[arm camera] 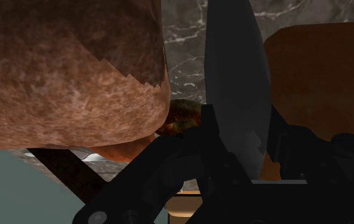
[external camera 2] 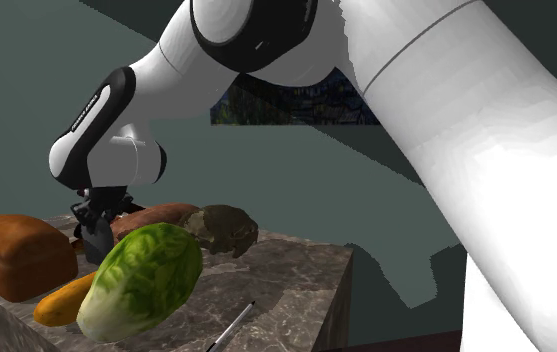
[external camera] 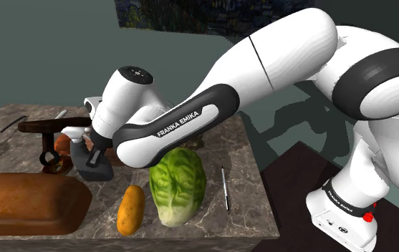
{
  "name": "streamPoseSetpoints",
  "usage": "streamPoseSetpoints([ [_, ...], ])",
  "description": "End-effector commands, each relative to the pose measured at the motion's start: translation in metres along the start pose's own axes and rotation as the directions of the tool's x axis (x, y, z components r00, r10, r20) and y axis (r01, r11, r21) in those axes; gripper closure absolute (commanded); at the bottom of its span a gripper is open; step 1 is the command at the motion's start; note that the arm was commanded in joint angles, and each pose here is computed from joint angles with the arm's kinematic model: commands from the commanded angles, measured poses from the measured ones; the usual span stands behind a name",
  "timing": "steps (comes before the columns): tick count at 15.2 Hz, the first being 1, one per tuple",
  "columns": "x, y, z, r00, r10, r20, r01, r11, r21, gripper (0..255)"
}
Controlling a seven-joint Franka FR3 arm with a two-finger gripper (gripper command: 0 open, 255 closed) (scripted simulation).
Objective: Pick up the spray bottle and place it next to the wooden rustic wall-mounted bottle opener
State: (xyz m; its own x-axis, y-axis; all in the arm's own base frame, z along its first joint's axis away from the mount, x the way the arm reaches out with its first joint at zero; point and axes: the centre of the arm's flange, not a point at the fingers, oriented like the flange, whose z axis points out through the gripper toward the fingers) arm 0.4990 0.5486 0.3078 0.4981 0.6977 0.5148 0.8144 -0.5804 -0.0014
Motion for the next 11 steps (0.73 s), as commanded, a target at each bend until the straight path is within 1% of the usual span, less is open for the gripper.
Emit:
streamPoseSetpoints([
  [1,0.000,0.000,0.000,1.000,0.000,-0.001,0.000,1.000,0.000,255],
  [2,0.000,0.000,0.000,1.000,0.000,-0.001,0.000,1.000,0.000,255],
  [3,0.000,0.000,0.000,1.000,0.000,-0.001,0.000,1.000,0.000,0],
  [8,0.000,0.000,0.000,1.000,0.000,-0.001,0.000,1.000,0.000,0],
  [11,0.000,0.000,-0.040,1.000,0.000,-0.001,0.000,1.000,0.000,0],
])
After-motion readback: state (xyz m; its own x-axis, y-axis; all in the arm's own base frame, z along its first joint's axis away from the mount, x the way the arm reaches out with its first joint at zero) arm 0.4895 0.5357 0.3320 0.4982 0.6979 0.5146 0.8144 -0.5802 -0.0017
